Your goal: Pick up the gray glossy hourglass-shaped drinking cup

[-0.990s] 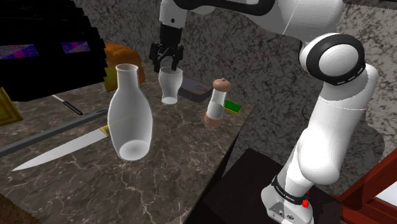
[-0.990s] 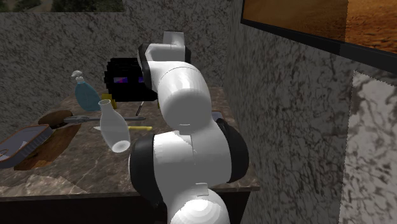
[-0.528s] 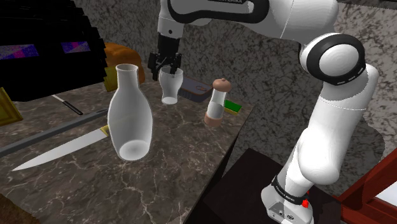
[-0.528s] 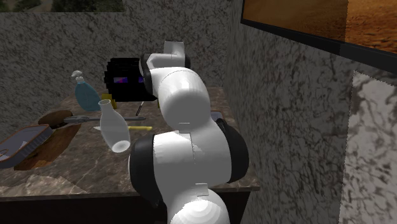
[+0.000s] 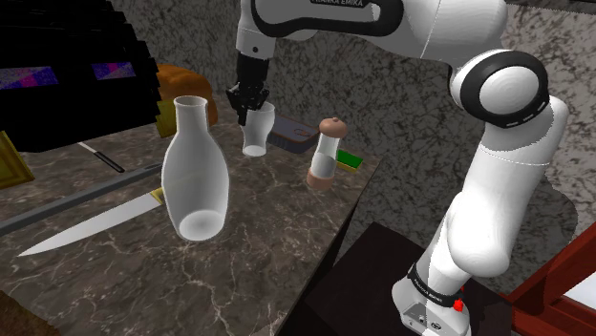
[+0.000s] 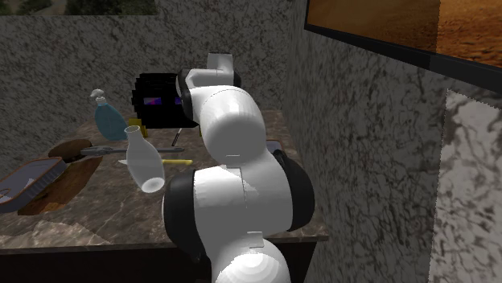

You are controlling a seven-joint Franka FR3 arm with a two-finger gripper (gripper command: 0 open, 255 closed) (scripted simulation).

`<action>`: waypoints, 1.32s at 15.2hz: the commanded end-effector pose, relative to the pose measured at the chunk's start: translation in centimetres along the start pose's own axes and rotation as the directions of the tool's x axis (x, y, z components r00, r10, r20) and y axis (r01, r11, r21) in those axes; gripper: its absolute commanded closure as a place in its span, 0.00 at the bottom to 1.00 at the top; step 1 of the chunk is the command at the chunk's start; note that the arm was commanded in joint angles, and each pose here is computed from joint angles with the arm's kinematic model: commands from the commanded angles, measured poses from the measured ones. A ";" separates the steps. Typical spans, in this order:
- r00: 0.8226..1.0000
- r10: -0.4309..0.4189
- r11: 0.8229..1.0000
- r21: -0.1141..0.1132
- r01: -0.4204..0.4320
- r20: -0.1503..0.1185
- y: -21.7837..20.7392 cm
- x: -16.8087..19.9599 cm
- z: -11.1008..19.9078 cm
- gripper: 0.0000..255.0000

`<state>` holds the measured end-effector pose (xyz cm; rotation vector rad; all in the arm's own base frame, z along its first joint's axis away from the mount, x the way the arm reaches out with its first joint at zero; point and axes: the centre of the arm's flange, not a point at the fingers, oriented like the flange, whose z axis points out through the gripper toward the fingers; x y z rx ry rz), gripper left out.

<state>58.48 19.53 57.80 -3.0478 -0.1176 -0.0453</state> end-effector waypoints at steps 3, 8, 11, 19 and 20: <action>1.000 0.000 1.000 0.000 0.000 0.001 0.0 -0.1 0.1 1.00; 1.000 0.000 1.000 0.000 0.000 0.001 -0.2 0.0 -2.5 1.00; 1.000 0.000 1.000 0.000 0.000 0.001 -0.3 0.1 -4.1 1.00; 1.000 0.000 1.000 0.000 0.000 0.001 -0.7 0.2 -7.9 1.00; 1.000 0.000 1.000 0.000 0.000 0.001 -0.7 0.2 -7.9 1.00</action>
